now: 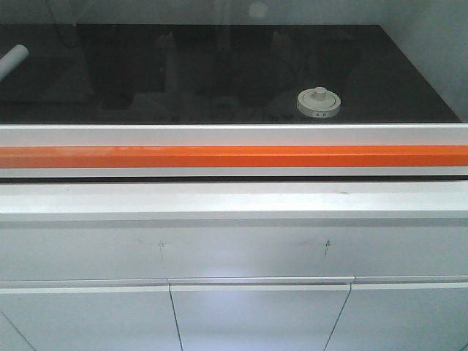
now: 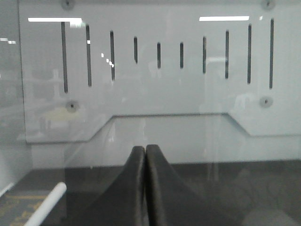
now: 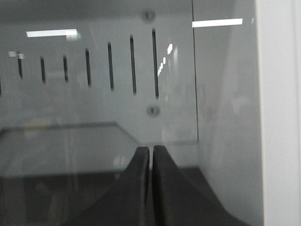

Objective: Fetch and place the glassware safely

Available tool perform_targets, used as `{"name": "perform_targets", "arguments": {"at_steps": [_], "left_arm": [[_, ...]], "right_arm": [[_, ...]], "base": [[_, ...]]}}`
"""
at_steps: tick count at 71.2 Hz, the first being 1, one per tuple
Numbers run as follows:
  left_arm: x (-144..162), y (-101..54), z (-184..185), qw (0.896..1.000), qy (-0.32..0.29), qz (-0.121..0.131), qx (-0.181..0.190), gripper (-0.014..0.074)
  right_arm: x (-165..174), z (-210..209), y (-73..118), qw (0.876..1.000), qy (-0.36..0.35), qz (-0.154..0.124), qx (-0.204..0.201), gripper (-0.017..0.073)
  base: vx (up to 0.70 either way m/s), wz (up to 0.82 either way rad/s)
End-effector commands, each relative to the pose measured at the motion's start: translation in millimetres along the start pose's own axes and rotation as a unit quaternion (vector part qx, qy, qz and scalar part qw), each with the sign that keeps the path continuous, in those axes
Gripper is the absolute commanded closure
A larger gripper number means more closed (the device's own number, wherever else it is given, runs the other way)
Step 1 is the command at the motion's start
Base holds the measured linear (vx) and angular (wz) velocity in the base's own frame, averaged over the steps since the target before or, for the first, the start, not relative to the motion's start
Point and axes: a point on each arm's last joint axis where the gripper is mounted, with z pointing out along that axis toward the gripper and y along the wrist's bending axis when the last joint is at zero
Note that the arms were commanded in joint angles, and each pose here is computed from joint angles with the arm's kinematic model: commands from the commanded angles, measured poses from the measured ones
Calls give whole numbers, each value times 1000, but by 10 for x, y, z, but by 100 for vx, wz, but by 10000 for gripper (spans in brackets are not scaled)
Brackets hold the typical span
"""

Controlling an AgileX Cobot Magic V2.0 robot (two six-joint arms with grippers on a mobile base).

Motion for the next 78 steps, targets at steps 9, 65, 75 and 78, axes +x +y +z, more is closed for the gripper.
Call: {"name": "perform_targets", "arguments": {"at_steps": [9,65,75,78], "left_arm": [[132,-12,364,1000,26,0,4,601],[1329,-43,185,999,51,7,18,601],[1498,-82,264,996,72,26,40,601],[1534,-84,293,996,71,24,41,601]], "right_arm": [[178,373,-11,998,58,-2,3,563],[1470,169,27,994,91,-49,-35,559],[1619,291,49,993,101,-47,-49,560],[1665,330,52,993,101,-39,-51,560]], "base": [[0,0],[0,0],[0,0],[0,0]]}}
